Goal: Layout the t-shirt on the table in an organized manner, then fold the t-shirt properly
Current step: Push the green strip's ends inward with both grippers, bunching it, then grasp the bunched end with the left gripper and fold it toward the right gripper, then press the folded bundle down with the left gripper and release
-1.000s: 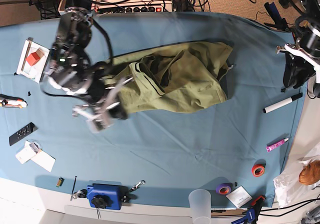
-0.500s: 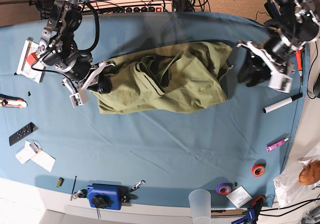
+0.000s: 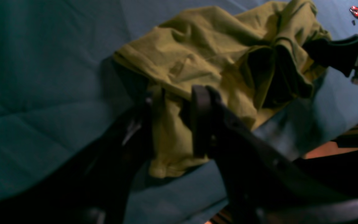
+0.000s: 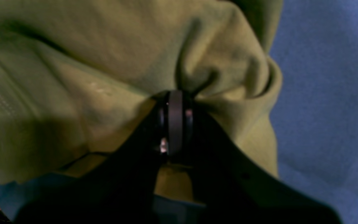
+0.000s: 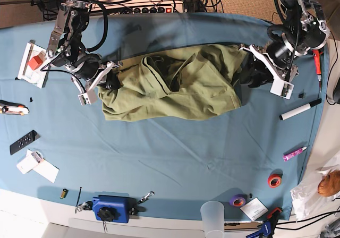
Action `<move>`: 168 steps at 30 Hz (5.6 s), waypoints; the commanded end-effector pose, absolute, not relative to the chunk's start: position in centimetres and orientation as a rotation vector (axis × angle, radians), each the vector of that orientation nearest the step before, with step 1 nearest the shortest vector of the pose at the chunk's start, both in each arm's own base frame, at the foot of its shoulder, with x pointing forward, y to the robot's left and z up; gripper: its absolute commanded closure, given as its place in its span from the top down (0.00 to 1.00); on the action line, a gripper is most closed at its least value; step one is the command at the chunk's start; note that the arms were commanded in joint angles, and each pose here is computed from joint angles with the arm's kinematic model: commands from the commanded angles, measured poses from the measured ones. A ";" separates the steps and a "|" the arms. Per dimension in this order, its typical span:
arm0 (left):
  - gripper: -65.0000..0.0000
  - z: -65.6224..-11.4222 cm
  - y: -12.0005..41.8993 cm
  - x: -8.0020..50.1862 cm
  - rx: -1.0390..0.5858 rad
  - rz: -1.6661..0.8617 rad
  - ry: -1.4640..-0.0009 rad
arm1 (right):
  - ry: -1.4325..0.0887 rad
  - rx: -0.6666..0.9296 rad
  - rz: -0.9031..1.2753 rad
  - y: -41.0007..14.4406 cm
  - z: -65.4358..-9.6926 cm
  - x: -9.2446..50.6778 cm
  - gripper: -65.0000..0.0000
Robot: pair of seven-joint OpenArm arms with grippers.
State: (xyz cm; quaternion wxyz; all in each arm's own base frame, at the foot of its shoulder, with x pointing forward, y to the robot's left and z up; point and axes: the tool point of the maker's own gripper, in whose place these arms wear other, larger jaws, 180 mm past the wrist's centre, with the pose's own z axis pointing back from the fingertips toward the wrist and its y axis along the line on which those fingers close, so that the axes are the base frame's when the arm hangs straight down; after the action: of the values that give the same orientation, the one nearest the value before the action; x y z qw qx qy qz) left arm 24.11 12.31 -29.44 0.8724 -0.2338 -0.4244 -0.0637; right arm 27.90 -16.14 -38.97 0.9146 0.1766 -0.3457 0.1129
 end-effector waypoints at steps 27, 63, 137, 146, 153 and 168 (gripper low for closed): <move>0.27 -36.5 10.4 26.9 -0.785 0.132 -0.725 | -0.666 0.344 0.262 -16.5 -39.0 27.7 0.00; 0.50 -38.2 7.6 26.7 -0.659 0.036 -0.605 | -0.659 0.343 0.263 -16.5 -39.1 27.6 0.00; 0.39 -23.0 -14.0 33.6 -0.644 -0.536 -1.023 | -0.908 0.353 -0.004 -24.7 -32.7 30.6 0.25; 0.32 -25.2 -8.3 34.7 -0.269 -0.509 -0.931 | -0.932 0.353 -0.008 -24.8 -32.4 30.9 0.25; 0.32 -26.5 -4.3 33.0 -0.155 -0.464 -0.932 | -0.939 0.351 -0.007 -24.9 -32.2 31.0 0.25; 0.32 -30.3 -7.1 28.4 -0.379 -0.497 -0.825 | -0.947 0.368 -0.008 -24.6 -32.0 31.0 0.25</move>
State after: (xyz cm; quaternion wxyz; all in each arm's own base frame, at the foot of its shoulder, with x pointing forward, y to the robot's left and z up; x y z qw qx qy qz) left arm 27.90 -6.47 -31.61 0.8794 -0.1703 -0.3745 -0.2397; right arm 30.13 -24.36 -33.73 0.8877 0.1761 -0.4253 -0.0098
